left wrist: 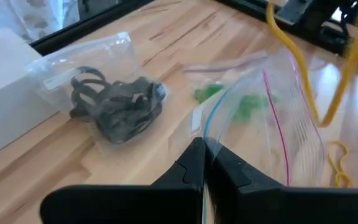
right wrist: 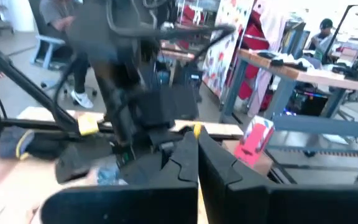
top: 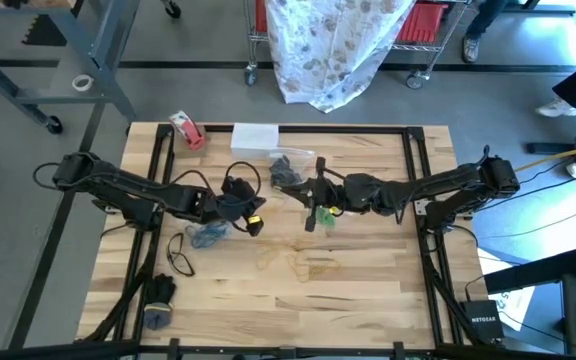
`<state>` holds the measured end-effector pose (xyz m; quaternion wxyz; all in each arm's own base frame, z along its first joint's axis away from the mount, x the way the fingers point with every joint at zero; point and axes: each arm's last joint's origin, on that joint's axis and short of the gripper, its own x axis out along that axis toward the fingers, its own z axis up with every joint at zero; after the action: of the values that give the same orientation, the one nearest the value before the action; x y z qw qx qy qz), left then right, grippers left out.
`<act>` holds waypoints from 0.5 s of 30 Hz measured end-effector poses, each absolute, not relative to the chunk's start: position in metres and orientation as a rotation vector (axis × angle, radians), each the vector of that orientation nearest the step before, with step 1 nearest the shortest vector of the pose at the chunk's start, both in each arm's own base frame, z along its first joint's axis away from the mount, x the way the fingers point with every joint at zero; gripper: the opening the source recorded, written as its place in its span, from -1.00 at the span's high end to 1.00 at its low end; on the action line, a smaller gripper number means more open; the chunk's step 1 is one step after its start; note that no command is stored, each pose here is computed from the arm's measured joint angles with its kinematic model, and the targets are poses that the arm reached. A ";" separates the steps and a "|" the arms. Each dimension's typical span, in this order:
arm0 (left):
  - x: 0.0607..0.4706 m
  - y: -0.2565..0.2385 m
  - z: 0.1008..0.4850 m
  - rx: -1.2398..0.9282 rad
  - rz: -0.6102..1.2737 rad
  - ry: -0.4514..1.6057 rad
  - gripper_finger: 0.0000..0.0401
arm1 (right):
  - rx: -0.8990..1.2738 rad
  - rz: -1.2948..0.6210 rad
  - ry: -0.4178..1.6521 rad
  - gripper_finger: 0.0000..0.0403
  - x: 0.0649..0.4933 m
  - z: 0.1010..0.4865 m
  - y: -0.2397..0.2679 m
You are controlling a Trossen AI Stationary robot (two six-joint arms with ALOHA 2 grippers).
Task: Sort rubber bands
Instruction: Put the yellow rubber band into the transparent zip bag
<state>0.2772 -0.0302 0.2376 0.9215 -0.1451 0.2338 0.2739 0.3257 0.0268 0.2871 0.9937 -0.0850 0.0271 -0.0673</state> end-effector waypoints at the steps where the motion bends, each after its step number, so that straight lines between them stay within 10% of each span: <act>1: 0.278 -0.030 0.238 -0.300 0.561 0.475 1.00 | -0.170 -0.134 0.054 1.00 0.326 0.287 0.027; 15: 0.279 -0.025 0.240 -0.324 0.576 0.446 1.00 | -0.149 -0.127 -0.073 1.00 0.326 0.299 0.028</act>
<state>0.2795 -0.0254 0.2401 0.9216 -0.1578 0.2169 0.2804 0.3255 0.0276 0.2993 0.9946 -0.0743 -0.0364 -0.0634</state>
